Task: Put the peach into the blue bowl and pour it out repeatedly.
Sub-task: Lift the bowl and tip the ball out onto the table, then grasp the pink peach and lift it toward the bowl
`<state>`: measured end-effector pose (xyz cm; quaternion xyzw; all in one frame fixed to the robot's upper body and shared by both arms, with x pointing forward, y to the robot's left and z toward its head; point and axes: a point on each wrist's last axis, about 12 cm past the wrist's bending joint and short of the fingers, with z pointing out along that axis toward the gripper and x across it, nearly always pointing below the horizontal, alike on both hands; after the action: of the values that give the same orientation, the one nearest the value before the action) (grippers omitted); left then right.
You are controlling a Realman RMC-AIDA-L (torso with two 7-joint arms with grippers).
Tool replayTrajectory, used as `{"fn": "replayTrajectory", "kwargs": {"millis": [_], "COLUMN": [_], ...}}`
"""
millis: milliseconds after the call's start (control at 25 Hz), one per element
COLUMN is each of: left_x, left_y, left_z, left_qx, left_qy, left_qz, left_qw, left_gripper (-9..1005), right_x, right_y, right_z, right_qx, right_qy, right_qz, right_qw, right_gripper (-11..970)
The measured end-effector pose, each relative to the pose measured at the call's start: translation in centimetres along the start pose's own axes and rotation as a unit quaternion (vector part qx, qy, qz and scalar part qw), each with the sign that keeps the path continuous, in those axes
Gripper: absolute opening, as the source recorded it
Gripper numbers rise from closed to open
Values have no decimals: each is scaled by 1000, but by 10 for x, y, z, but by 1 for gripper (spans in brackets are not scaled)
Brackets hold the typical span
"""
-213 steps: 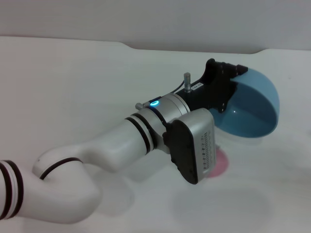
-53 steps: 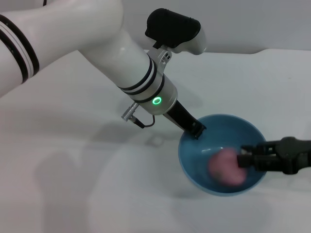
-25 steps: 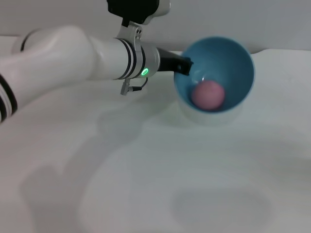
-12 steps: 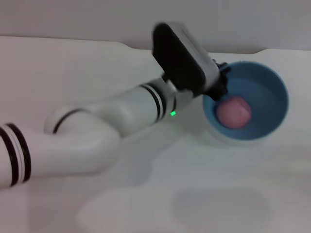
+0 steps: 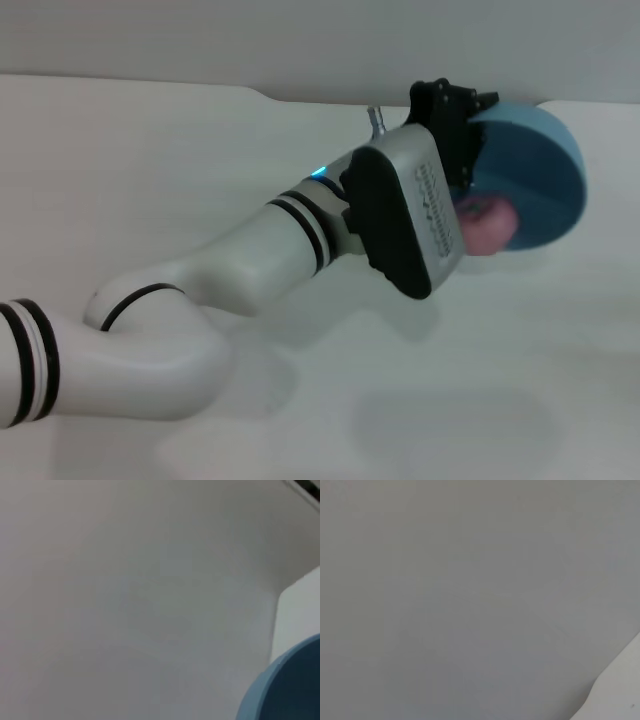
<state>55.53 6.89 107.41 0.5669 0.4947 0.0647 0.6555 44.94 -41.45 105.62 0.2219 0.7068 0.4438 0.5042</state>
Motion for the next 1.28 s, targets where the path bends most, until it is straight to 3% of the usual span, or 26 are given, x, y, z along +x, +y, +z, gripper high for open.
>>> {"fn": "replayTrajectory", "kwargs": {"millis": [200,480,600,760,880,1040,1280], "left_x": [17,23,23,25,30,42,68], "left_y": [9,4,6,26,47,72,109], "left_z": [-5,-8,-8,-3,2,9,7], "left_qx": [-40,-31,-38,-94,-130,-132,-51], "left_qy": [11,21,27,50,75,115,166], "left_qz": [96,92,65,-52,-154,-283,-457], "left_qw": [994,995,997,993,977,943,872], "left_gripper": [-1,-1,-1,-1,0,0,0], "right_x": [3,4,4,13,22,31,40], "right_y": [-2,-4,-2,7,15,30,57], "right_z": [-3,0,4,19,36,65,112], "right_qx": [4,16,9,-35,-70,-117,-185], "right_qy": [-4,-10,-19,-48,-48,-7,72], "right_qz": [5,6,-21,-108,-164,-237,-292], "right_qw": [1000,1000,1000,992,983,964,936], "right_gripper": [592,591,591,591,591,592,592]}}
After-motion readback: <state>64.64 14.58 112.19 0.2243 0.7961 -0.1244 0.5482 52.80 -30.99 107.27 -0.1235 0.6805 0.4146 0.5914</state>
